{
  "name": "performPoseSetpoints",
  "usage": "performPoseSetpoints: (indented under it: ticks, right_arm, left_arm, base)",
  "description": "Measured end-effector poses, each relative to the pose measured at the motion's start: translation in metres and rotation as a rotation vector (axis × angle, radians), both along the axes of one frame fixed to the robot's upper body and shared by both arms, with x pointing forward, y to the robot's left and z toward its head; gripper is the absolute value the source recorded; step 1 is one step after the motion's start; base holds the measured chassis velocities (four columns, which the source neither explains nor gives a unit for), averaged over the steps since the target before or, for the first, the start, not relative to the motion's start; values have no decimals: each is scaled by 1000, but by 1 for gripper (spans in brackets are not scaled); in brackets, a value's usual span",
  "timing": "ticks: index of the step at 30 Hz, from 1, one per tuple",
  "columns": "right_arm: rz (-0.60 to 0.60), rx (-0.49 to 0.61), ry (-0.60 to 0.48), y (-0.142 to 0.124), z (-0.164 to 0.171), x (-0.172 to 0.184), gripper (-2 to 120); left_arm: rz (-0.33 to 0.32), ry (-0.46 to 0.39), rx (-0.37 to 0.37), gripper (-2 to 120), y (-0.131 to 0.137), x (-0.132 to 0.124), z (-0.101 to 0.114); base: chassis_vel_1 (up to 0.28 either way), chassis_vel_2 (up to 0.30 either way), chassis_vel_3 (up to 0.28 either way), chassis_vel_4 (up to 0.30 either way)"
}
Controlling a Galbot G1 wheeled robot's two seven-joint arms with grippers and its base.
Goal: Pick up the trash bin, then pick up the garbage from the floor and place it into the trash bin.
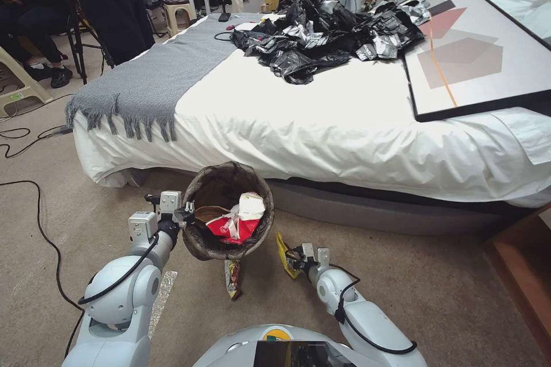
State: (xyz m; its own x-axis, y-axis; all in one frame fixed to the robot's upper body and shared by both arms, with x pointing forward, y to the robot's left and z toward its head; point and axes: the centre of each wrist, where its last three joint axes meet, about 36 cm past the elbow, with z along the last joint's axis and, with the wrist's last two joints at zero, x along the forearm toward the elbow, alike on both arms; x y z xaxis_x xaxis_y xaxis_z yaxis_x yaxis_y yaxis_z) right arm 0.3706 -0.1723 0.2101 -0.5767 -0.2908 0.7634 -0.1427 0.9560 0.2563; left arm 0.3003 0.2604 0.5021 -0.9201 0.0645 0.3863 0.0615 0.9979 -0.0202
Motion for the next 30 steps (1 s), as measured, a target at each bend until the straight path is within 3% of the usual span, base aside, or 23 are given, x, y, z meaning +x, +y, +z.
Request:
performPoseSetpoints:
  ticks: [7, 9, 12, 13, 14, 30]
  right_arm:
    - [6, 3, 4, 5, -2, -1, 25]
    - [10, 3, 5, 6, -2, -1, 14]
    - [10, 3, 4, 6, -2, -1, 13]
    - [12, 3, 4, 6, -2, -1, 2]
    - [12, 3, 4, 6, -2, -1, 0]
    - [8, 1, -9, 2, 2, 2, 0]
  left_arm:
    - [2, 4, 1, 0, 1, 0, -1]
    - [2, 5, 3, 0, 1, 0, -2]
    - [2, 4, 2, 0, 1, 0, -2]
    - [3, 4, 2, 0, 1, 0, -2]
    - [3, 5, 2, 0, 1, 1, -2]
    - [1, 3, 2, 0, 1, 1, -2]
  base:
    - [0, 0, 0, 0]
    - [0, 0, 0, 0]
    - [0, 0, 0, 0]
    - [0, 0, 0, 0]
    - [0, 0, 0, 0]
    - [0, 0, 0, 0]
